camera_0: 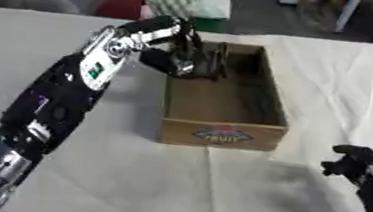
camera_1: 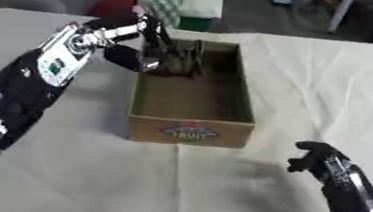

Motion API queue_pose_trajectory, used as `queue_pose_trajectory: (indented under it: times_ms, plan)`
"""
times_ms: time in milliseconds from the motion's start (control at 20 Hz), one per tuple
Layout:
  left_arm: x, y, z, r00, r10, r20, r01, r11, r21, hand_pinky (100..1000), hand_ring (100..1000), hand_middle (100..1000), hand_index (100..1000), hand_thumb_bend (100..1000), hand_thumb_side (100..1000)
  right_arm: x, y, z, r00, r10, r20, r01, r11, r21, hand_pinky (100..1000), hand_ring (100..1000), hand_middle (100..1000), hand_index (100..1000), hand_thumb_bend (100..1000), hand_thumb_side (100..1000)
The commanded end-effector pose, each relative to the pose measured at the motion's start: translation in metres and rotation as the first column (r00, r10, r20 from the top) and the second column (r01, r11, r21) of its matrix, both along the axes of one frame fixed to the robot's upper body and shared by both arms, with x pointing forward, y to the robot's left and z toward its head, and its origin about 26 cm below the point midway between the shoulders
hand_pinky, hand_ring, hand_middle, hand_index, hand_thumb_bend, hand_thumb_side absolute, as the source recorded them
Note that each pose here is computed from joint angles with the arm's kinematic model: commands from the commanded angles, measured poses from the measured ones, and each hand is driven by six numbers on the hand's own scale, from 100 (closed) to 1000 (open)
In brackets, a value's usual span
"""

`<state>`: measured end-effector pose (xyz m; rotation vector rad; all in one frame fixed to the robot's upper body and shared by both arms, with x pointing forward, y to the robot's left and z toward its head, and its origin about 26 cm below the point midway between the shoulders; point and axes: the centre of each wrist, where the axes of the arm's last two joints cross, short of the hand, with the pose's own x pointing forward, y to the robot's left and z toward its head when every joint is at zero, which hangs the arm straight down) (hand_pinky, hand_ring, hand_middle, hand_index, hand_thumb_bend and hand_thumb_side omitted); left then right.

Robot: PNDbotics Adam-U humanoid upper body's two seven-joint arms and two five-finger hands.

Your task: Pick up objects on the table and place them in the box.

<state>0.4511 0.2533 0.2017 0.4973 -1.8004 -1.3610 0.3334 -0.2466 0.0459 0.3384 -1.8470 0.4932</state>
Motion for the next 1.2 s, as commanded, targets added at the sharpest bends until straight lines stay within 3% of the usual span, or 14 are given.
queue_pose_trajectory:
  times_ms: [50,500,900,1200]
  plan:
    - [-0.011,0.02,0.03,0.997,0.049,0.061,-0.043,0.995,-0.095,733,651,681,746,100,583,0.002,-0.006,0.007,1.0,-0.013,0.022,0.013,1.0,-0.008,746,527,403,724,100,815]
    - [-0.039,0.056,0.033,0.985,0.171,0.023,-0.151,0.917,-0.368,726,626,651,728,100,682,0.002,-0.007,0.008,0.999,-0.018,0.026,0.019,1.0,-0.007,747,527,403,724,100,811]
    - [-0.06,0.082,0.013,0.948,0.299,-0.108,-0.298,0.719,-0.628,718,610,629,709,100,789,0.002,-0.009,0.008,0.999,-0.029,0.026,0.029,1.0,-0.002,747,527,403,724,100,810]
    - [-0.075,0.097,-0.004,0.922,0.34,-0.184,-0.369,0.63,-0.683,718,608,626,707,100,821,0.001,-0.011,0.008,0.999,-0.036,0.024,0.036,0.999,-0.003,747,527,403,724,100,808]
